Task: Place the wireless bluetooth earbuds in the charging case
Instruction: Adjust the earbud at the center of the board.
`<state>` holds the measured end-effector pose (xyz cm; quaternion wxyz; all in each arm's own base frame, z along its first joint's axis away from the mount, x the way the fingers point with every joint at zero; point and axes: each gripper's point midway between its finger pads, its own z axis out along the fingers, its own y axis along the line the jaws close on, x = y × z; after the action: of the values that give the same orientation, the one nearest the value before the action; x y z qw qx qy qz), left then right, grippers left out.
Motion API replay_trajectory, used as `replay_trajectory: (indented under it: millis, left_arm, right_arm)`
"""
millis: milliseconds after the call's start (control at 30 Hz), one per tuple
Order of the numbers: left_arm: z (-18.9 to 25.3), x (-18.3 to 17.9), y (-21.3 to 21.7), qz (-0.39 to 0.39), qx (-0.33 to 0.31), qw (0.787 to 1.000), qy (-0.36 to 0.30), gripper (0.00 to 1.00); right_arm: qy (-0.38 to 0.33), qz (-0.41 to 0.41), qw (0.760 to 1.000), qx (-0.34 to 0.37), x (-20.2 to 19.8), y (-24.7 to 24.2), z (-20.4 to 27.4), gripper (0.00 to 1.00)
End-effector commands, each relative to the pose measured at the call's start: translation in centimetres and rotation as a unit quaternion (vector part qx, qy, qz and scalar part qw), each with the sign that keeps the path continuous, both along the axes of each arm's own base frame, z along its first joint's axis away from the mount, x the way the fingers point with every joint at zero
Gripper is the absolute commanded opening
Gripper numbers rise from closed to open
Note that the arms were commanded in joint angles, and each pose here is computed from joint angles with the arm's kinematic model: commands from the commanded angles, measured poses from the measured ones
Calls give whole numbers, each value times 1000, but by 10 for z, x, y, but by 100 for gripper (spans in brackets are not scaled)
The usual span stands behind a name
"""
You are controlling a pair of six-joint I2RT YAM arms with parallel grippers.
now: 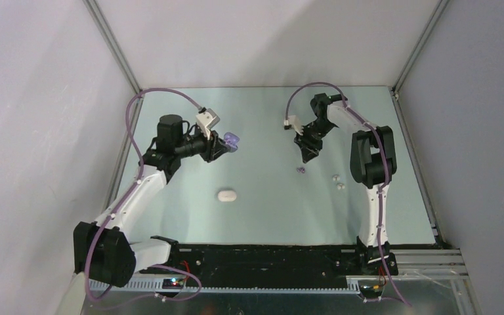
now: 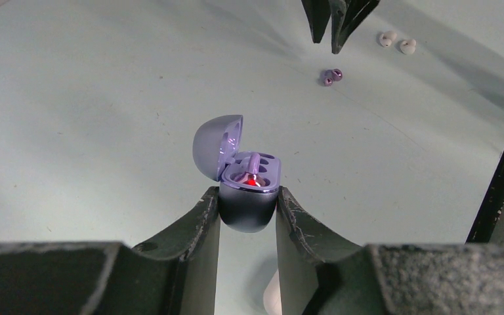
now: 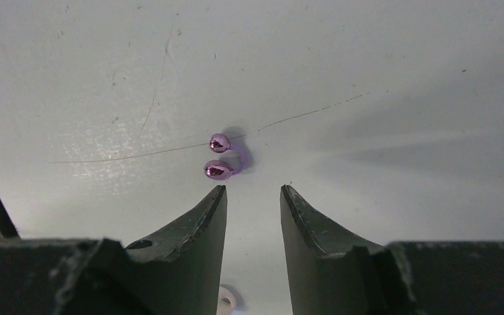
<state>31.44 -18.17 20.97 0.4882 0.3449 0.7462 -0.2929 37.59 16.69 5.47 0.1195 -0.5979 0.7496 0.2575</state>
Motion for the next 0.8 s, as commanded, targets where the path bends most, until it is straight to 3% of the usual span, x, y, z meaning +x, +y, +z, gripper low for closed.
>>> replay_trajectory:
  millis: [0,233,767]
  left_arm:
    - [30,6,-1,-7,-6,999,-49,0]
    - [30,7,-1,-9,-7,999,-51,0]
    - [27,7,-2,-9,-6,999,-47,0]
  right_arm:
    - [34,-21,999,10,-6,10,-1,41]
    - [45,-19,999,-5,-11,9,-10,47]
    - [33,15,998,-41,-14,4,-25,49]
